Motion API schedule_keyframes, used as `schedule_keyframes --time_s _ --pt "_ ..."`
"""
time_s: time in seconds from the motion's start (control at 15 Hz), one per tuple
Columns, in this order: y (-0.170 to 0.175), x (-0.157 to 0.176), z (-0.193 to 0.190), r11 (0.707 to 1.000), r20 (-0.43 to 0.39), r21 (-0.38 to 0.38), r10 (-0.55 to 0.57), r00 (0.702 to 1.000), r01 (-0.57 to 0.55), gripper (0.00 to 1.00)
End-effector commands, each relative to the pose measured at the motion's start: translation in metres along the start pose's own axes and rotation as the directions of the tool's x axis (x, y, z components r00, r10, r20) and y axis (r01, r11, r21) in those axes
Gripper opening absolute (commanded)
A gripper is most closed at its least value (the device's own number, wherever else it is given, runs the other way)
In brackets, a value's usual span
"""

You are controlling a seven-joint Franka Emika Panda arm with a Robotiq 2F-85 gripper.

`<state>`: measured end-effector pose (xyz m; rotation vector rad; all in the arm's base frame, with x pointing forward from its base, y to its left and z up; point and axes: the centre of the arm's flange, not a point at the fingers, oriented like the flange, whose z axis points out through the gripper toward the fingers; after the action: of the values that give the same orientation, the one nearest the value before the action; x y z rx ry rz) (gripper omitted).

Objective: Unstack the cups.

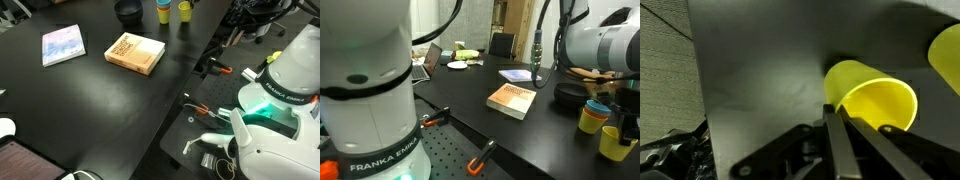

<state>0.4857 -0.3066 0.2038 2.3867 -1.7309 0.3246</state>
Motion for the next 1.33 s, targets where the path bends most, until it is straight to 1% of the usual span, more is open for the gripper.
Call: schedule_keyframes --time_s 0.0,0.07,0.13,0.2,0.27,0.47,0.67,0.73,0.93,1.07,1.2,1.27 --pt "-0.01 0.008 0.007 1.0 -0.006 0.021 0.01 1.0 -0.009 0.3" --pt "-0.008 0.009 0.003 1.0 -0.011 0.029 0.012 1.0 -0.012 0.32" --pt "-0.006 0.011 -0.003 0.999 -0.006 0.044 0.033 0.999 -0.032 0.38" --pt "-0.002 0.011 -0.013 0.998 -0.004 0.051 0.049 0.999 -0.048 0.45" --pt "0.0 0.013 -0.021 0.997 -0.01 0.046 0.055 0.998 -0.055 0.54" --pt "0.003 0.027 -0.058 0.998 -0.041 0.05 0.044 0.998 -0.042 0.76" --pt "-0.02 0.036 -0.091 0.996 -0.056 0.074 -0.039 0.998 0.044 0.98" --pt "-0.032 0.037 -0.098 0.994 -0.056 0.076 -0.071 0.996 0.075 1.0" --pt "-0.072 0.034 -0.109 0.988 -0.04 0.071 -0.135 0.99 0.138 1.0" --pt "-0.098 0.028 -0.105 0.982 -0.029 0.056 -0.177 0.984 0.178 1.0" --pt "-0.114 0.021 -0.094 0.978 0.006 0.051 -0.201 0.98 0.2 1.0" --pt "-0.119 0.017 -0.086 0.977 0.022 0.033 -0.21 0.978 0.209 1.0"
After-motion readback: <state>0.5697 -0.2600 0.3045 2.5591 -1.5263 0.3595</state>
